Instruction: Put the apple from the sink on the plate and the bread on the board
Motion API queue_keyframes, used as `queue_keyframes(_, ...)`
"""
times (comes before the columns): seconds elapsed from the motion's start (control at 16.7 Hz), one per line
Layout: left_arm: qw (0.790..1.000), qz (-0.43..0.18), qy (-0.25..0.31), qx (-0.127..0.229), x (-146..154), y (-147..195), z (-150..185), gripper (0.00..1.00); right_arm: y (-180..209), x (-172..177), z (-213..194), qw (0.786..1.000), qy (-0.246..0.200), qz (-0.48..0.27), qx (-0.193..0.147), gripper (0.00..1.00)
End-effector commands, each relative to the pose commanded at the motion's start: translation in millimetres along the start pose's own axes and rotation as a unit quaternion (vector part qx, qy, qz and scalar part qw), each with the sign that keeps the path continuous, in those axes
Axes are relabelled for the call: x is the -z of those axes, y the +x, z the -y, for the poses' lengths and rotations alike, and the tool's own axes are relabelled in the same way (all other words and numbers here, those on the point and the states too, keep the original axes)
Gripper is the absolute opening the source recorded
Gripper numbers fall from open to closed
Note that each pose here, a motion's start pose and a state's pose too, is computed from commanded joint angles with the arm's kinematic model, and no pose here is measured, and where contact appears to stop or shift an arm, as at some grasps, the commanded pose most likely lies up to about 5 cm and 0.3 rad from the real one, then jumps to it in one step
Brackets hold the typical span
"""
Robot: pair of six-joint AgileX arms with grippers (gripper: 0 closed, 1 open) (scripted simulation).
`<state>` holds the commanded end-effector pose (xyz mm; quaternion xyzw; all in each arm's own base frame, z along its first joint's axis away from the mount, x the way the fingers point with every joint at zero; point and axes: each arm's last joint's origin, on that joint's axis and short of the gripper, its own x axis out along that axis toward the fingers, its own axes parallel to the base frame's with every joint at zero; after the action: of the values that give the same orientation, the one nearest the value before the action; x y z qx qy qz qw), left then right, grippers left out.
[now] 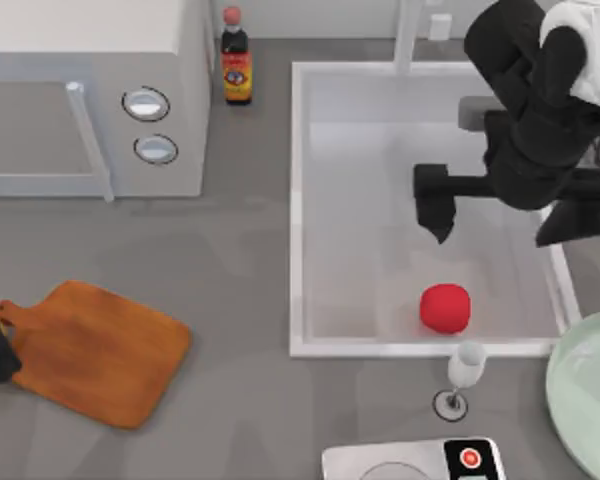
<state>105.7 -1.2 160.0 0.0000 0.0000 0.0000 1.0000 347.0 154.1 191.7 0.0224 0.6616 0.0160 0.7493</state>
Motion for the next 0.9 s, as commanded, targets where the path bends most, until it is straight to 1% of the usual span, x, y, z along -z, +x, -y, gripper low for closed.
queue_keyframes(0.18,1.0,0.0,0.0,0.0,0.0,0.0,0.0,1.0,27.2,-10.6,-18.0,0.999,0.0,-0.048,0.021,1.0)
queue_keyframes(0.3,1.0,0.0,0.0,0.0,0.0,0.0,0.0,1.0,35.1,-12.9,-23.2,0.998,0.0,-0.061,0.027,1.0)
queue_keyframes(0.66,1.0,0.0,0.0,0.0,0.0,0.0,0.0,1.0,36.8,-13.8,-21.6,0.998,0.003,-0.062,0.027,1.0)
queue_keyframes(0.78,1.0,0.0,0.0,0.0,0.0,0.0,0.0,1.0,49.9,-13.8,-21.8,0.998,0.002,-0.063,0.028,1.0)
queue_keyframes(0.9,1.0,0.0,0.0,0.0,0.0,0.0,0.0,1.0,74.8,-13.7,-22.2,0.998,0.002,-0.063,0.028,1.0)
